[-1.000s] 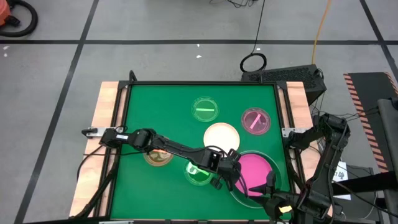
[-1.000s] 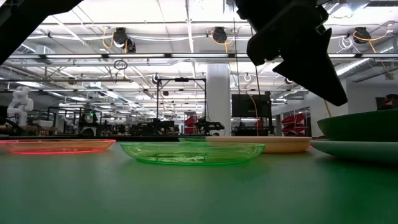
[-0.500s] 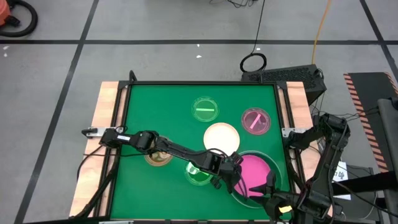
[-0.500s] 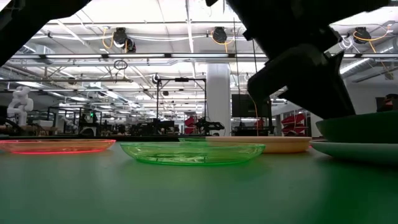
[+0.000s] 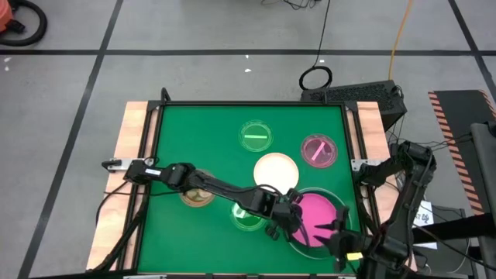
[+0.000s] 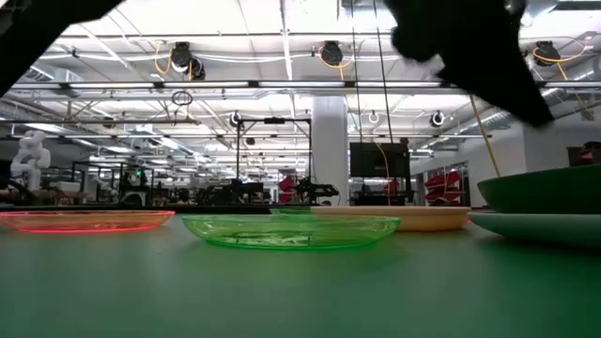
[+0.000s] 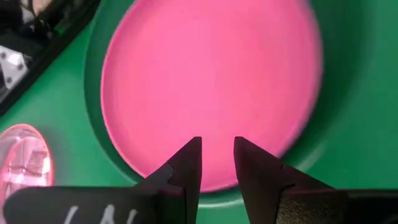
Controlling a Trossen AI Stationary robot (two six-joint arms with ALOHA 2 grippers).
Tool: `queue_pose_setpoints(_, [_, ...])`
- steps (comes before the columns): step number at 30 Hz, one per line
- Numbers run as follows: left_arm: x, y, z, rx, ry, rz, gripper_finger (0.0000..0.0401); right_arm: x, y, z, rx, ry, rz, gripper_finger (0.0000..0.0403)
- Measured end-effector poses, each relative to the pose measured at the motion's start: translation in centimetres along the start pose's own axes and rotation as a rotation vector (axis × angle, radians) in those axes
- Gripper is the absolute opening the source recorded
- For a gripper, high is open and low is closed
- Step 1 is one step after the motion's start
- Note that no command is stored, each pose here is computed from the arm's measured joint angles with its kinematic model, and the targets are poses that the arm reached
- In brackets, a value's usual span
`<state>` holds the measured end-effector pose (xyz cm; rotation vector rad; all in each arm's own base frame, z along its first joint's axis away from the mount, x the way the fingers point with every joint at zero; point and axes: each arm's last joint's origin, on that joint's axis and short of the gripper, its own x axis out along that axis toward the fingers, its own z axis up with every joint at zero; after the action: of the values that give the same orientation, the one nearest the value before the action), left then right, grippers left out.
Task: Stack plastic plates
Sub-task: Stack the dark pink plate on top of the dark green plate
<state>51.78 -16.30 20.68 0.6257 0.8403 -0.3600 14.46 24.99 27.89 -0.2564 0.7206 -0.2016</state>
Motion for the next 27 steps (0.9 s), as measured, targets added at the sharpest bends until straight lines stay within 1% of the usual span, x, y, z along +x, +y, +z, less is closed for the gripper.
queue_pose_setpoints(2, [-1.1, -0.5, 0.0, -0.001, 0.033, -0.035, 0.0102, 0.4, -0.1, -0.9, 0.057, 0.062, -0.005, 0.0129])
queue_pose_setpoints(5, [-1.6, -0.9, -0.4, -0.024, 0.090, -0.071, 0.0101, 1.5, -0.1, -2.5, 0.117, 0.133, -0.018, 0.0120])
queue_pose_setpoints(11, [-1.7, 0.3, -1.1, -0.076, 0.118, -0.065, 0.0101, 3.3, 0.0, -5.2, 0.196, 0.300, -0.008, 0.0096])
queue_pose_setpoints(16, [-1.5, 1.3, -1.5, -0.151, 0.117, -0.047, 0.0101, 4.2, 0.1, -7.0, 0.226, 0.407, 0.002, 0.0078])
queue_pose_setpoints(23, [-1.5, 1.3, -1.3, -0.182, 0.098, -0.038, 0.0101, 5.2, 0.1, -9.2, 0.239, 0.549, 0.037, 0.0055])
queue_pose_setpoints(27, [-1.6, 1.1, -1.1, -0.194, 0.093, -0.038, 0.0101, 5.3, 0.2, -9.6, 0.243, 0.606, 0.052, 0.0043])
